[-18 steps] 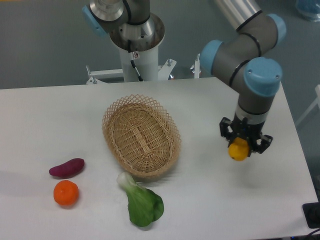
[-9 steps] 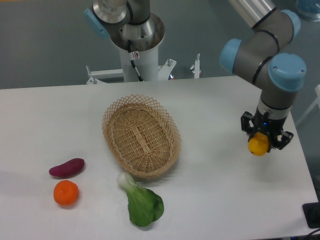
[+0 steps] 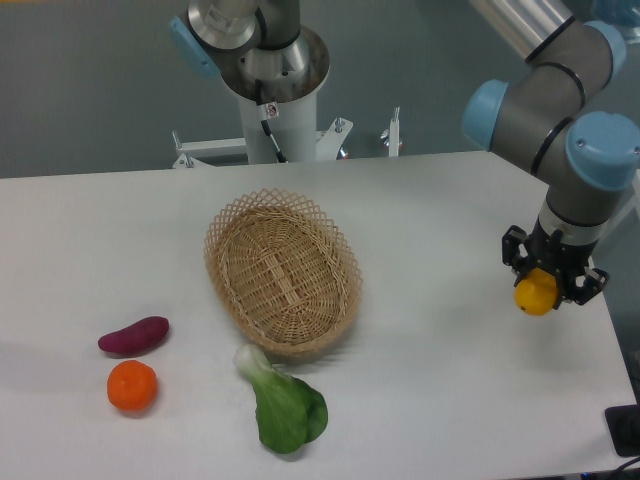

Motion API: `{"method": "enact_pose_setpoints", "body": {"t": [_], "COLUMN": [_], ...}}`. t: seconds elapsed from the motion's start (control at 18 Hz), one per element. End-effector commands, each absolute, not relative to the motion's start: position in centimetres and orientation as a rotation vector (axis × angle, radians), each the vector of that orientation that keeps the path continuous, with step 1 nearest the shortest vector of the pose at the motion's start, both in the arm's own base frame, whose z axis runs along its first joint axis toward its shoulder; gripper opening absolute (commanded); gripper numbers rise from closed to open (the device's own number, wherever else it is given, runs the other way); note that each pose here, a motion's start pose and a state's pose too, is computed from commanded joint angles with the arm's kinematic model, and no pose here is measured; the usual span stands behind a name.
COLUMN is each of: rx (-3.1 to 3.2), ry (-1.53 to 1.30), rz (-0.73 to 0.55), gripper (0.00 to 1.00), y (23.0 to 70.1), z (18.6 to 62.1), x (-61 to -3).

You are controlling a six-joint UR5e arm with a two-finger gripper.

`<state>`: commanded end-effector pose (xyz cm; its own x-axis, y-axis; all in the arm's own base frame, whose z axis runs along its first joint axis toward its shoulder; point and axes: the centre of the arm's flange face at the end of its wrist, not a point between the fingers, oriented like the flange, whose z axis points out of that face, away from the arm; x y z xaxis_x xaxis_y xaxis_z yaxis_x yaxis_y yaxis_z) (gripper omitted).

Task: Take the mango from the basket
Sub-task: 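Carry the held mango away from the basket, holding it above the table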

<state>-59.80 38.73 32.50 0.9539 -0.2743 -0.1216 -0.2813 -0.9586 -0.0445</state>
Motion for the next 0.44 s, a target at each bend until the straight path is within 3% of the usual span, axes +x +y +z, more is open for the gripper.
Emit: {"method": "enact_pose_setpoints", "body": {"t": [0.44], "rx": [-3.045], "ry": [0.436], "rz": [0.169], "gripper": [0.41], "y": [38.85], "z": [32.25], "x": [-59.53]}}
